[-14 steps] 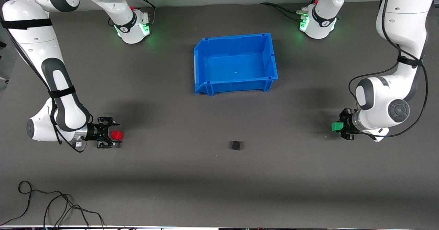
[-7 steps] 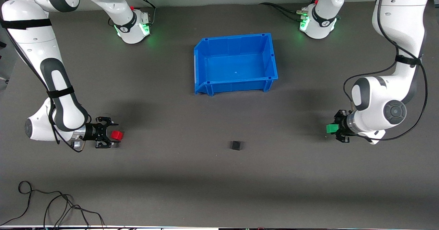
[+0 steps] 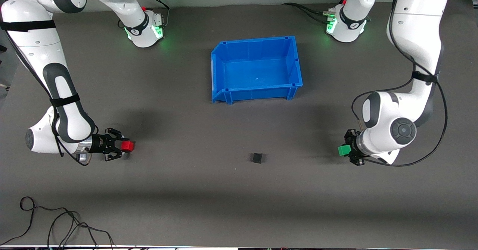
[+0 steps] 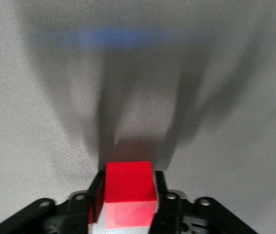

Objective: Attach green and red cubes to black cube
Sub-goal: 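Carry the red cube and the green cube toward the black cube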

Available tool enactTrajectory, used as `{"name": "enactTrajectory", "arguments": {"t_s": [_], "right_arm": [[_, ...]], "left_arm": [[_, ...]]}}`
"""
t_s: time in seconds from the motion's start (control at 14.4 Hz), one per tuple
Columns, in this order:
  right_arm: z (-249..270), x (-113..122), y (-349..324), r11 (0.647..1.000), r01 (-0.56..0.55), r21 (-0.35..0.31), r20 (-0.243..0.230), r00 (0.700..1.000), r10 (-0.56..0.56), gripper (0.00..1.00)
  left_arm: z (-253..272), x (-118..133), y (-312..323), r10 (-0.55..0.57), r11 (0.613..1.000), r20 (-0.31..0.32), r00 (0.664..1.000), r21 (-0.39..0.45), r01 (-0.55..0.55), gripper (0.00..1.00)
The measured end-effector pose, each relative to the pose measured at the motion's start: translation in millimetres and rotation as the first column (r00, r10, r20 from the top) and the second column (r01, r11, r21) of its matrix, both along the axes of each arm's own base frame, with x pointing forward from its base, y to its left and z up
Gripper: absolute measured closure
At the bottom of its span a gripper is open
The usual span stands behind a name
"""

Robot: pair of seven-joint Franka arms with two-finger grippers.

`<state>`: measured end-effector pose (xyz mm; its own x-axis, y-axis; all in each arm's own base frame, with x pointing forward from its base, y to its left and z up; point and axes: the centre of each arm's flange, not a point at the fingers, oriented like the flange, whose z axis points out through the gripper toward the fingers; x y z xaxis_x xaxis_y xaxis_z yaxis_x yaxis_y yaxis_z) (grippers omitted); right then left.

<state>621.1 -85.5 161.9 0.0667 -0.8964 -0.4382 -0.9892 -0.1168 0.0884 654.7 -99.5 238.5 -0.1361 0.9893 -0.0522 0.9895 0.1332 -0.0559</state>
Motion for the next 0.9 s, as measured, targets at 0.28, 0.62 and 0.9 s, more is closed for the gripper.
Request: {"name": "enactTrajectory", "arguments": {"t_s": [0.28,0.62,0.9], "right_arm": [[8.1,8.7,9.6,1.000,-0.014,0.001,0.020,1.000,0.014,0.61],[42.7,39.0,68.0,1.000,0.001,-0.007,0.054,0.999,-0.001,0.61],[77.3,63.1,140.9,1.000,-0.023,-0.011,0.099,0.995,0.024,0.61]], "left_arm": [[9.5,8.9,9.8,0.016,1.000,0.009,1.000,0.002,-0.016,0.60],[38.3,21.6,-40.6,0.058,0.998,0.064,0.996,-0.020,-0.057,0.60],[19.6,12.4,-126.3,0.069,0.997,0.052,0.996,-0.022,-0.068,0.60]]}}
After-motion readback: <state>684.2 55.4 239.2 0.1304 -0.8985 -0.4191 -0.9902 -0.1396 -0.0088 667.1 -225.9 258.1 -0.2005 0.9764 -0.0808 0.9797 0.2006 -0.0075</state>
